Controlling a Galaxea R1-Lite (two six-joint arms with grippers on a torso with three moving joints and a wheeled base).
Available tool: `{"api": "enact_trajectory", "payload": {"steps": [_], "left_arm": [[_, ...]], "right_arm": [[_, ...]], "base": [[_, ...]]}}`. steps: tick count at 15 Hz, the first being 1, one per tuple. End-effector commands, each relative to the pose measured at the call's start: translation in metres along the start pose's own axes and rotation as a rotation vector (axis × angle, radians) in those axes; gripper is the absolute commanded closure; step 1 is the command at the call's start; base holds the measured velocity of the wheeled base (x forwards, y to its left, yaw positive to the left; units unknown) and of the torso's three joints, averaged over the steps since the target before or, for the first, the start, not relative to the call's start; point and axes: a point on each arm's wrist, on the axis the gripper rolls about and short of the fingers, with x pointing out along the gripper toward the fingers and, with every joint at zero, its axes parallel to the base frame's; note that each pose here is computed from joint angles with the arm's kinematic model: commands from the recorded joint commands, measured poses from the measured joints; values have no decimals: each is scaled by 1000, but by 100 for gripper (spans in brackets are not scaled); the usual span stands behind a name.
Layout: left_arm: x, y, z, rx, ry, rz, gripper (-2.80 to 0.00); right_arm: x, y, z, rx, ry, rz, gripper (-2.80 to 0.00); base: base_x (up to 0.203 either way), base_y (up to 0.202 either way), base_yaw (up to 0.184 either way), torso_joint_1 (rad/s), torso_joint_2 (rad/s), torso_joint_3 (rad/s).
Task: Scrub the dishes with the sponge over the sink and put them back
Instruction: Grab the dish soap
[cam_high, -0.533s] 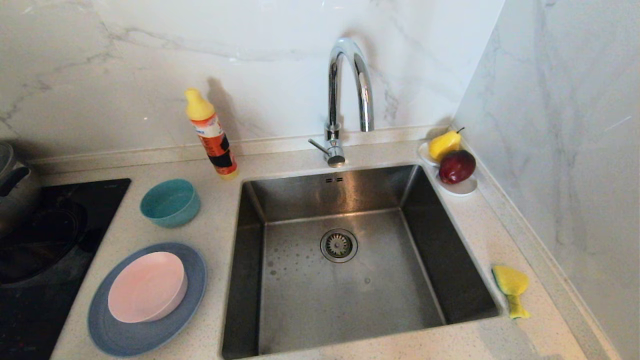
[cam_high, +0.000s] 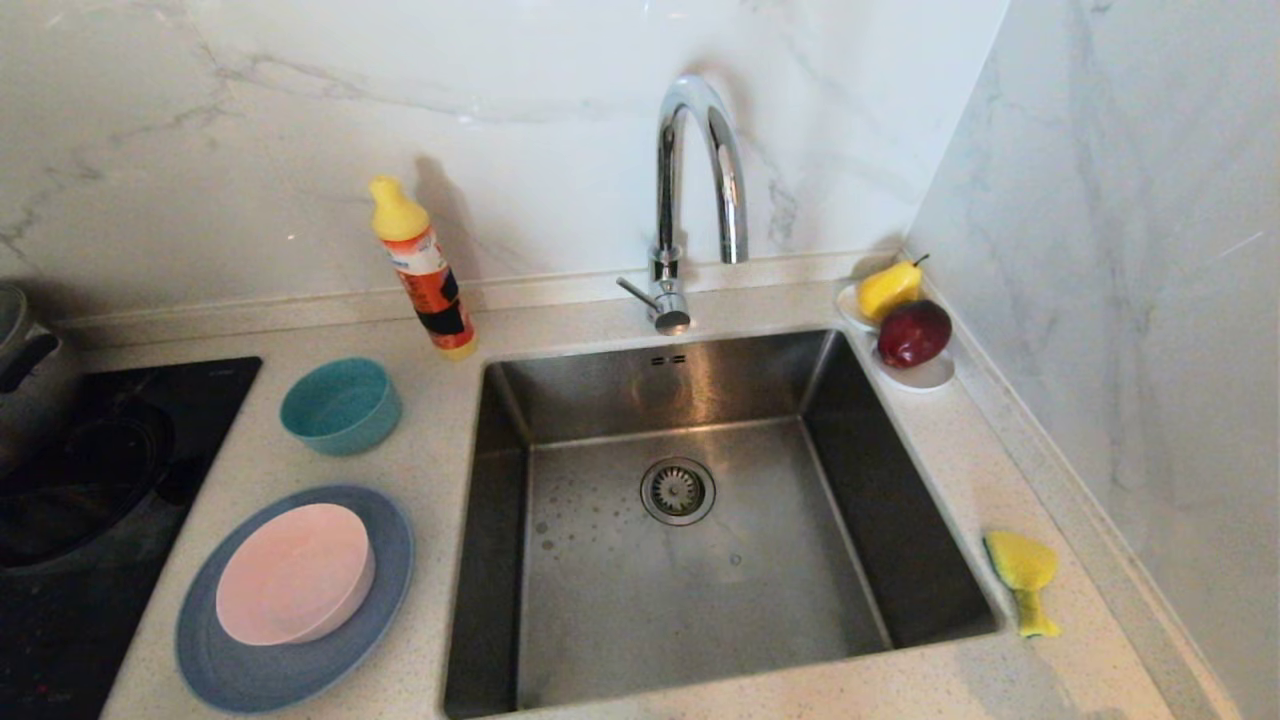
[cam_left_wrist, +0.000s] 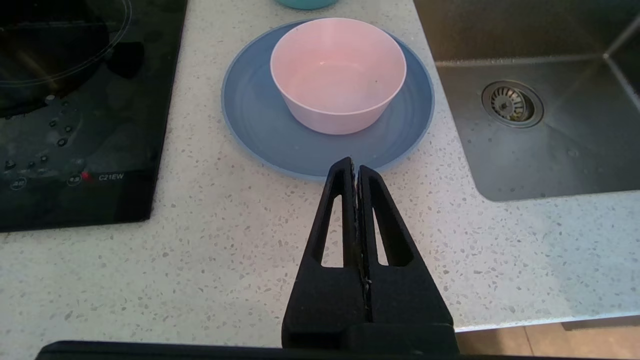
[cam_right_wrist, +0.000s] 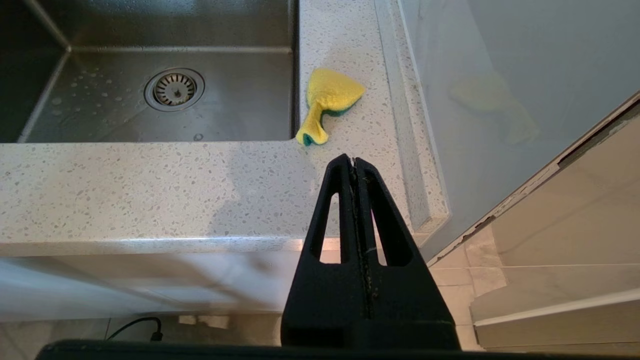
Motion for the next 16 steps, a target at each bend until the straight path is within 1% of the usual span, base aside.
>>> {"api": "enact_trajectory", "payload": {"steps": [1,3,4,5,8,11,14,16], "left_arm": [[-2,0,7,6,-19,1,0],[-10,0,32,7,-79,1,0],[-13,0,47,7,-93,-1,0],[-13,1,60,8,-85,-4,0],[14,1,96,0,31,-15,0],[69,1,122,-28,162,-20,0],[137,1,131,-54,282,-28,0],[179,0,131,-87,329,-36,0]], "right_arm": [[0,0,0,-1,-2,3,0],[0,0,0,-1,-2,1,0],[0,0,0,-1,-2,1,0],[0,0,0,0,-2,1,0],[0,0,0,0,-2,1,0],[0,0,0,0,-2,1,0],[0,0,0,-1,-2,1,0],[0,0,0,-1,-2,1,0]], "base": [[0,0,0,0,0,0],[0,0,0,0,0,0],[0,0,0,0,0,0],[0,0,0,0,0,0],[0,0,0,0,0,0],[0,0,0,0,0,0],[0,0,0,0,0,0],[0,0,0,0,0,0]]}}
